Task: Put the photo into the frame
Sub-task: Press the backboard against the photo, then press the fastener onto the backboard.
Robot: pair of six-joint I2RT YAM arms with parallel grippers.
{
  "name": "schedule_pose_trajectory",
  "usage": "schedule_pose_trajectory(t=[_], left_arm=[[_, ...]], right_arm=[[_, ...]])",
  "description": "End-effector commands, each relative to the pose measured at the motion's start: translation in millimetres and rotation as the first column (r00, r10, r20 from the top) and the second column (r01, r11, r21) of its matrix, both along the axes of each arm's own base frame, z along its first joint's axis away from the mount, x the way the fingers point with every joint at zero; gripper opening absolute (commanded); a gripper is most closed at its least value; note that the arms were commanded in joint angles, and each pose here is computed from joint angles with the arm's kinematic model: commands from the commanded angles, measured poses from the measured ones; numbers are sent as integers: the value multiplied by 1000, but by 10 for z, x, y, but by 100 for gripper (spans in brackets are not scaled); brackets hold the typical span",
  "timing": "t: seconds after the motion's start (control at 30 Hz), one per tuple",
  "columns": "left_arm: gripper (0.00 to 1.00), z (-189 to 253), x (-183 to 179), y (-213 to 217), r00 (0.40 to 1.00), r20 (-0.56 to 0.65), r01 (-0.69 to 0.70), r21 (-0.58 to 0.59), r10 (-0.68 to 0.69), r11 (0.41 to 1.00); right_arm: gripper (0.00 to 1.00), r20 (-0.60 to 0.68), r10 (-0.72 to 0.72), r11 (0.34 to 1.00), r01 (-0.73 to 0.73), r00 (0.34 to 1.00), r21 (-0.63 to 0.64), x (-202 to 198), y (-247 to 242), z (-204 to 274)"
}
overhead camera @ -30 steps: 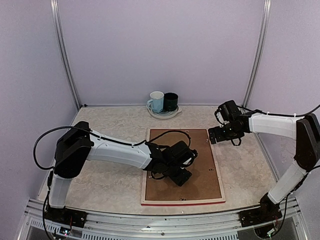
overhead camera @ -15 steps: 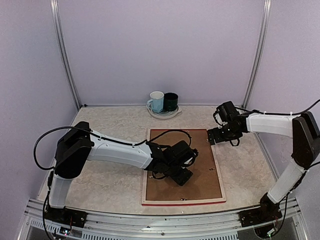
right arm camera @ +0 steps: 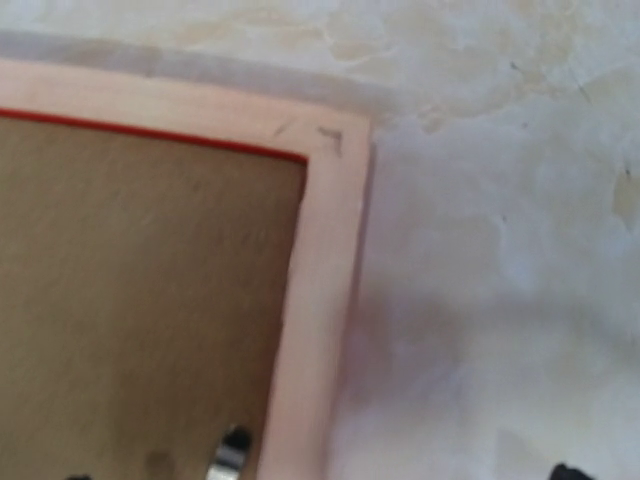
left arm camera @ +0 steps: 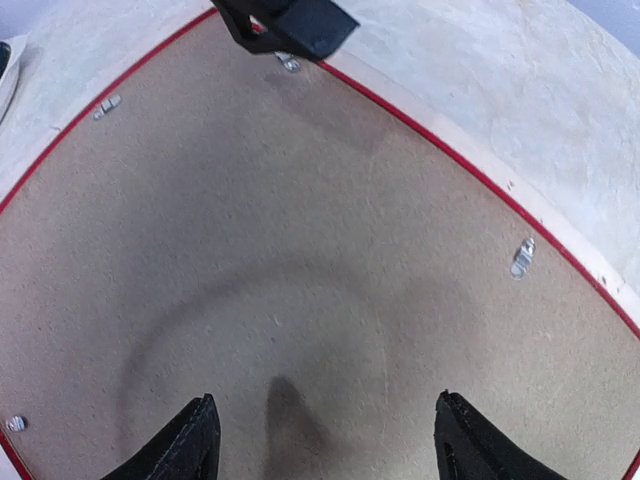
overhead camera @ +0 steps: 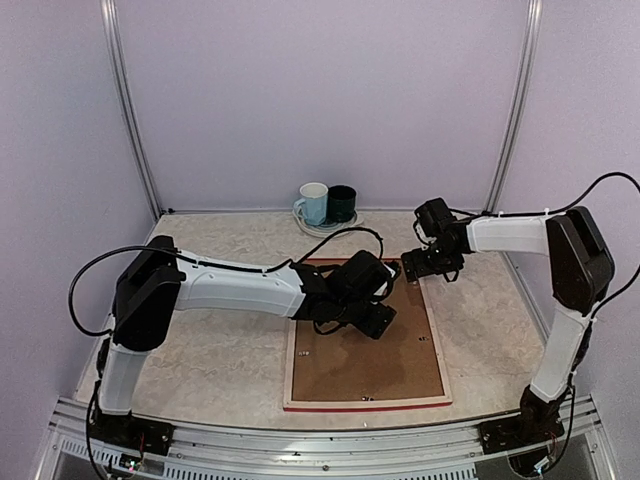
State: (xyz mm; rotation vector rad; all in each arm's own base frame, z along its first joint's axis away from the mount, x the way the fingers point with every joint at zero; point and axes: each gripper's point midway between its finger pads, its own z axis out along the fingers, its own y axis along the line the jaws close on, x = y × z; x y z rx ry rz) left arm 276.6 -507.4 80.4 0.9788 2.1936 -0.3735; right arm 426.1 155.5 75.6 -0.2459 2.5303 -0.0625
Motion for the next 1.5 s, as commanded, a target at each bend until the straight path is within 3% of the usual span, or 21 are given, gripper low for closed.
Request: schedule_pose_trajectory(t=[0.0, 0.43, 0.83, 1.47], left_arm=[[73, -72, 234, -86, 999, 45, -16, -7, 17, 1000], [72, -246, 672, -37, 995, 69, -71, -24, 73, 997], [70, -689, 530, 93, 997, -17, -74, 45, 75, 996], [70, -879, 539, 163, 991, -72, -112, 62, 116, 992]], right_arm=[[99, 33, -33, 999, 35, 999, -42, 178, -6, 1], [95, 34, -76, 991, 79, 997, -111, 349, -87, -174], [87, -13, -87, 984, 84, 996, -158, 166, -235, -363], [72, -75, -75, 981, 60, 994, -183, -183, -369, -476]])
